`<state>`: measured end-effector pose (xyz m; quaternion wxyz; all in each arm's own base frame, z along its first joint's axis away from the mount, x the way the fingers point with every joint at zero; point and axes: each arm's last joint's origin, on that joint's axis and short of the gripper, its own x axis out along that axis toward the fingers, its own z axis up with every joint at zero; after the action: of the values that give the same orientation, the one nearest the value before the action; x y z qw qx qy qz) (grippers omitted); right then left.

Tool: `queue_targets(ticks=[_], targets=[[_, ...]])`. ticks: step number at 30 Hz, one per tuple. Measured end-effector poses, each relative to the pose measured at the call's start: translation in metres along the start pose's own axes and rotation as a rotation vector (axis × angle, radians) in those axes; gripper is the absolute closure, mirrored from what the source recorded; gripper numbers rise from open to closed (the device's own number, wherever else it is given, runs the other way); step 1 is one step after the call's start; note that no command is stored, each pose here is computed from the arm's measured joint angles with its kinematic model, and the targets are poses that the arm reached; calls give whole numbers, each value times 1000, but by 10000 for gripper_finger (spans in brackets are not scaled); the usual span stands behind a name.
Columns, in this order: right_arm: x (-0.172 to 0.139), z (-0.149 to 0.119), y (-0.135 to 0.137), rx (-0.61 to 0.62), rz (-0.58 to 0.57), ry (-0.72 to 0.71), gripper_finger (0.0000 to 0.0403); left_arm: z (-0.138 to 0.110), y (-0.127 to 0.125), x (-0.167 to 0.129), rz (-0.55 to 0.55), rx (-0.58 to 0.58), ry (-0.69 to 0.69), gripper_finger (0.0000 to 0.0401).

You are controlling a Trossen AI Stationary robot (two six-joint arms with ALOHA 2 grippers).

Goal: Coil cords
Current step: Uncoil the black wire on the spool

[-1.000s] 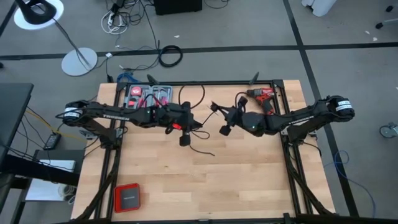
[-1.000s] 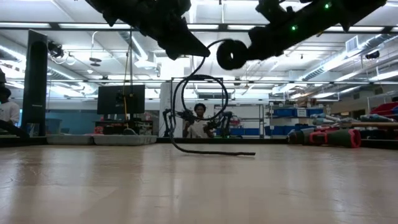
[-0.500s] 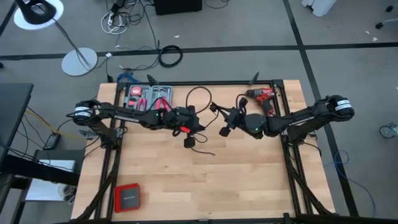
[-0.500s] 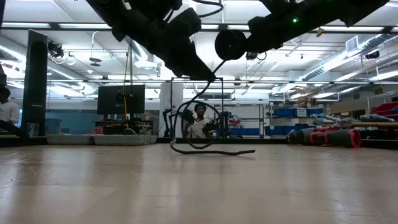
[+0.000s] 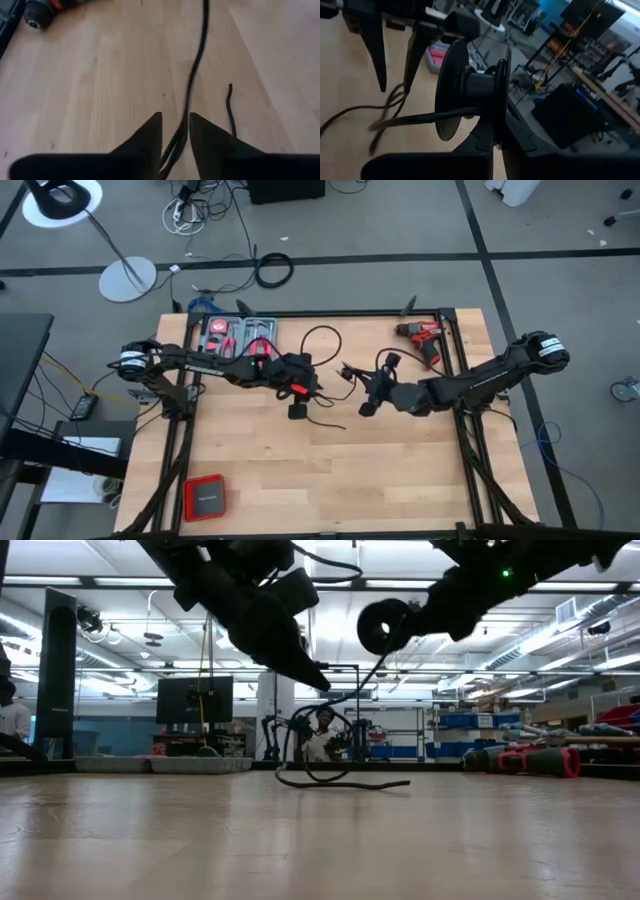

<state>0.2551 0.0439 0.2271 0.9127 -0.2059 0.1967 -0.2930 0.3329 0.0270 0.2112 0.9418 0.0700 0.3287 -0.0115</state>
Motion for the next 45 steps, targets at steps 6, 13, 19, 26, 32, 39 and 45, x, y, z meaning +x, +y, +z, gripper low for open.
queue_targets(ticks=[6, 13, 19, 26, 32, 39, 45], targets=[[-3, -4, 4, 36, 22, 28, 391, 7, 1, -6, -5, -64, -58, 268], [-2, -4, 5, 63, 95, 22, 391, 15, 0, -10, 5, -11, -120, 270], [4, -8, 3, 71, 178, 43, 391, 21, -9, -11, 67, 151, -151, 270], [9, -11, 0, 95, 248, 66, 391, 24, -10, -12, 144, 216, -157, 270], [12, -11, -2, 107, 262, 66, 391, 23, -9, -12, 156, 218, -152, 270], [17, -11, -4, 126, 299, 59, 391, 24, -10, -12, 142, 219, -166, 270], [21, -8, -8, 129, 342, 18, 391, 26, -11, -12, 120, 221, -191, 270]])
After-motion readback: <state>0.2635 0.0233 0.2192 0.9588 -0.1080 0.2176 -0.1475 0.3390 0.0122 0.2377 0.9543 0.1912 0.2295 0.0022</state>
